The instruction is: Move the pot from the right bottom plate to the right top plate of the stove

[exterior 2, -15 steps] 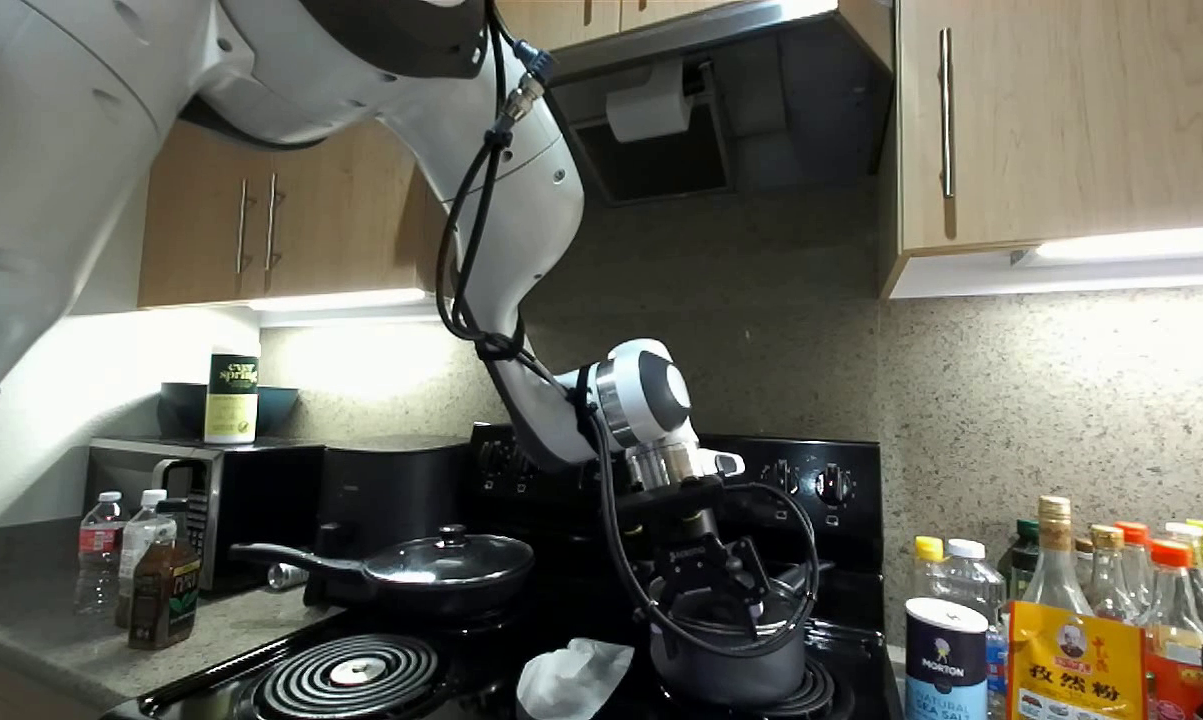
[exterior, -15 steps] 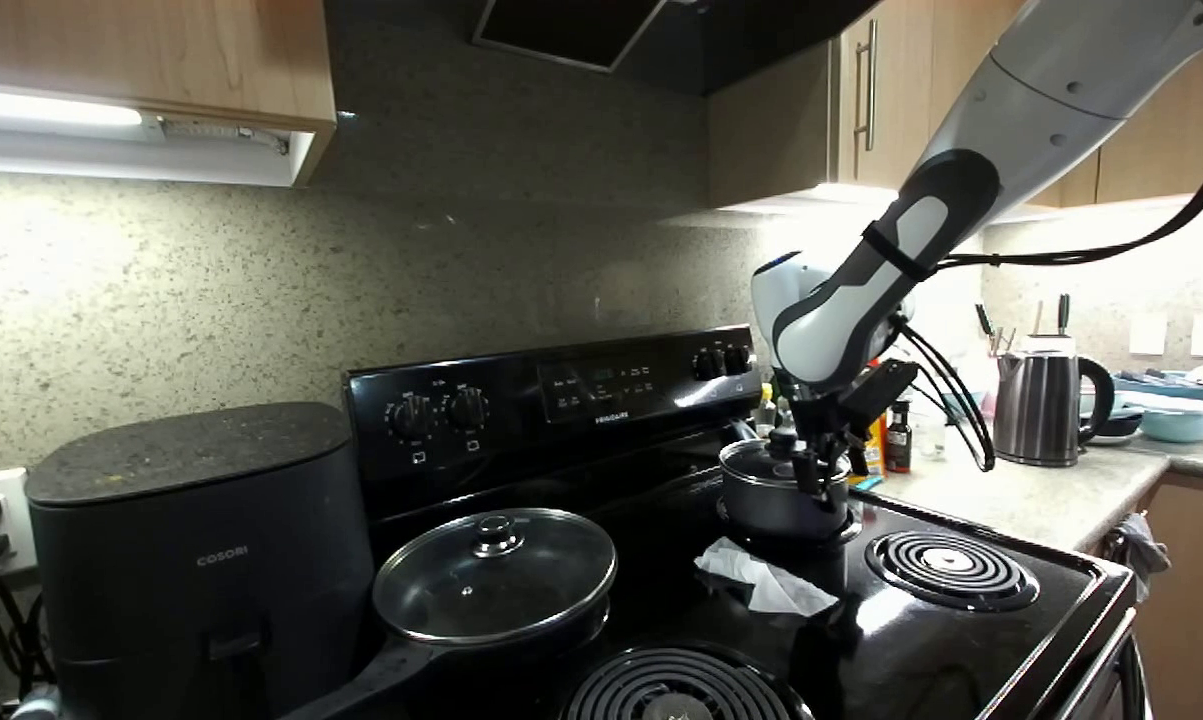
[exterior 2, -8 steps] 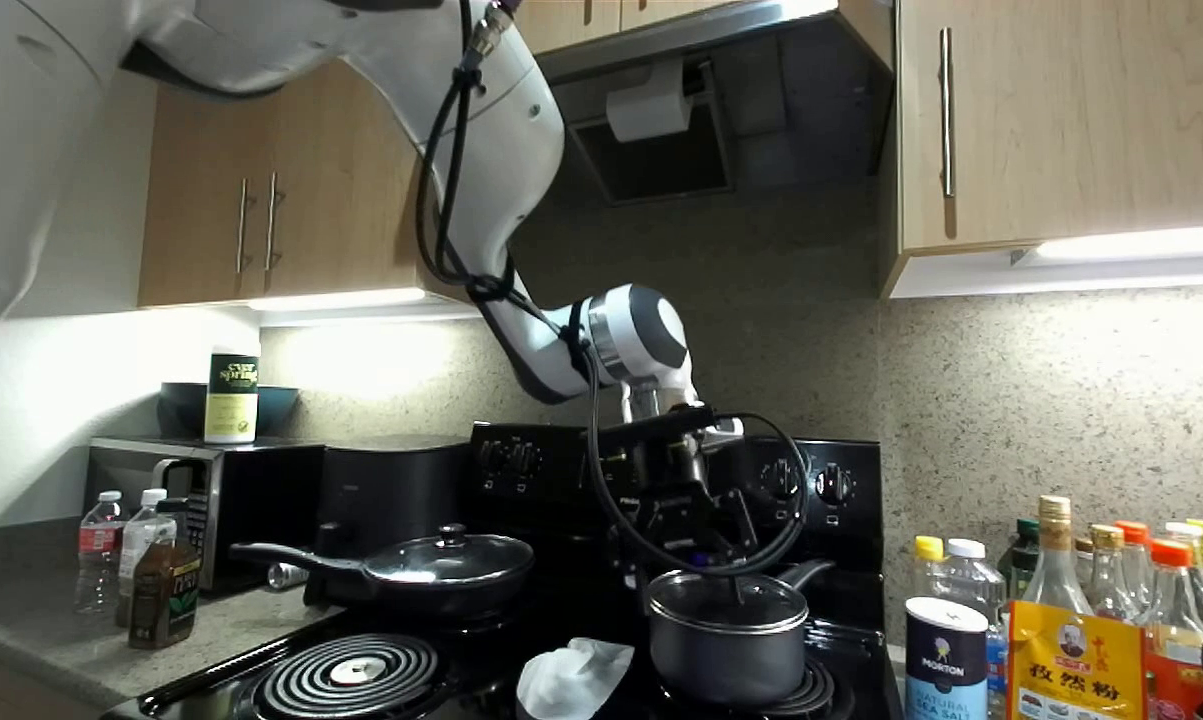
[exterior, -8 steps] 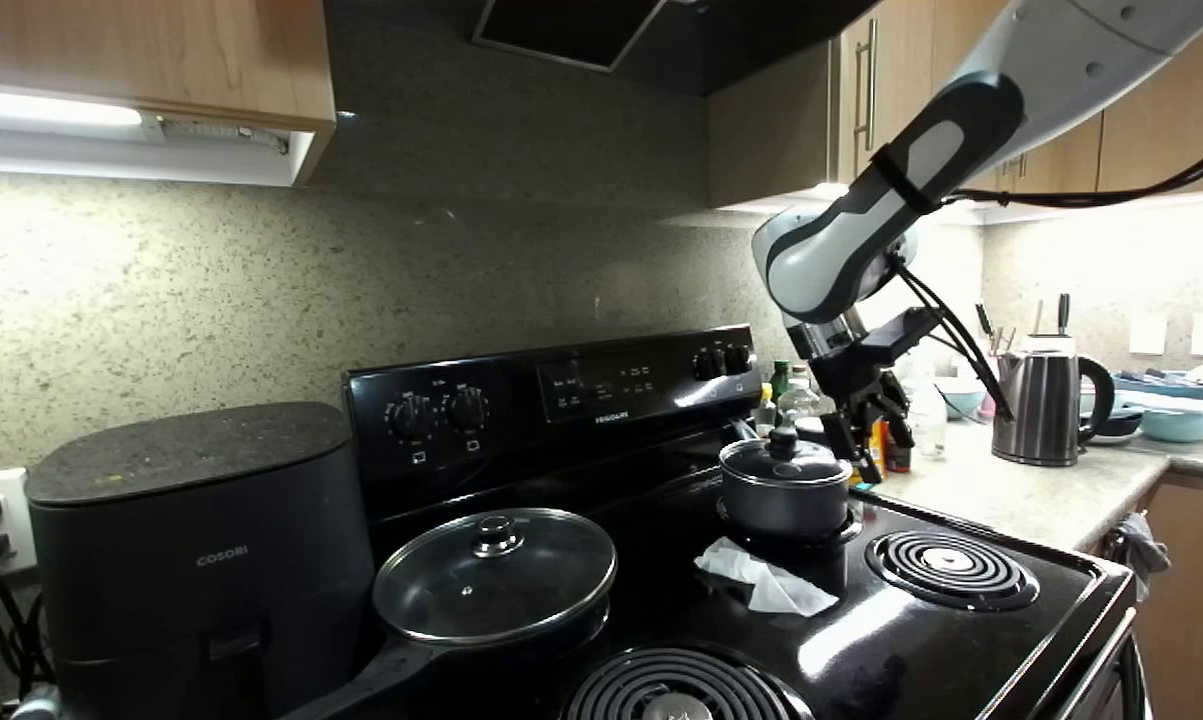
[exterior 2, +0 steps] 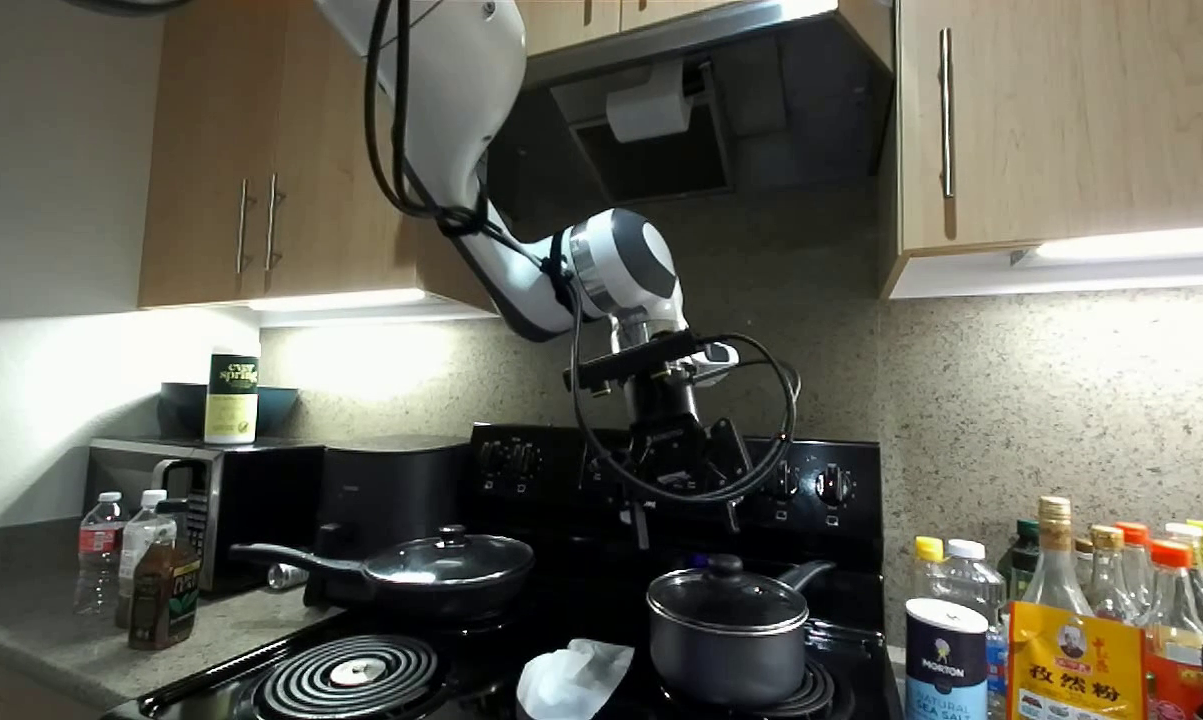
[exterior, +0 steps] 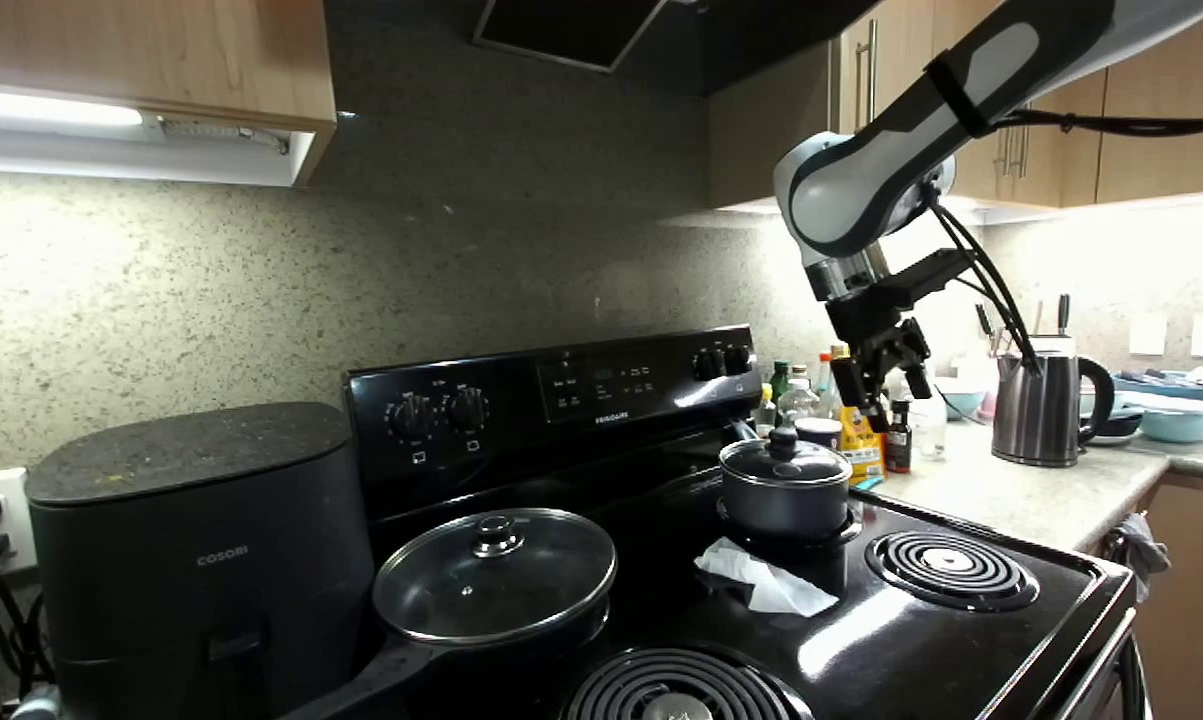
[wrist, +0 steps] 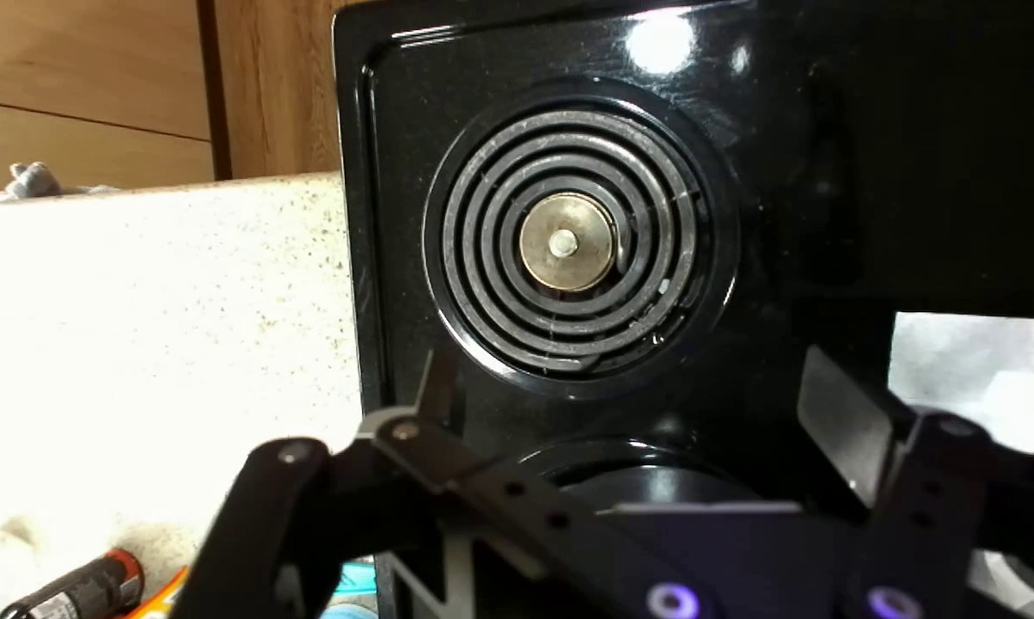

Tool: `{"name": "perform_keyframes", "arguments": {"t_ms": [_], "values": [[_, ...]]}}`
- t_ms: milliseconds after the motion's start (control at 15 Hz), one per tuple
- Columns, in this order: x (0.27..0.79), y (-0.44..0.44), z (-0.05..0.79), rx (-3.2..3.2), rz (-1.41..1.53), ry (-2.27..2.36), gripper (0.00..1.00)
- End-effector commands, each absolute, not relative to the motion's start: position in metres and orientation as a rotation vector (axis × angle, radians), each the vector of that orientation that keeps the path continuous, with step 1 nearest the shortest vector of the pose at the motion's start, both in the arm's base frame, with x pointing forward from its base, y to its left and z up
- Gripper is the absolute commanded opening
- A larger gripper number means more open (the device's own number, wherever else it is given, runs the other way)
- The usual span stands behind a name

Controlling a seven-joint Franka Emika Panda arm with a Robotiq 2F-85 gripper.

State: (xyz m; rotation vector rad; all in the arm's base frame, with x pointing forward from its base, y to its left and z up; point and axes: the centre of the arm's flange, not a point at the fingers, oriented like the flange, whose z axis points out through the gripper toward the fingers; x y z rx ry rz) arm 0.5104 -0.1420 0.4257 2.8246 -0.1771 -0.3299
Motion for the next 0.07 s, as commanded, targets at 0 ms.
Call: {"name": "perform_keyframes", "arguments": {"t_ms": [0], "values": [[0.5097, -0.1418, 0.4242, 2.824, -0.335, -0.177, 1.00]]}}
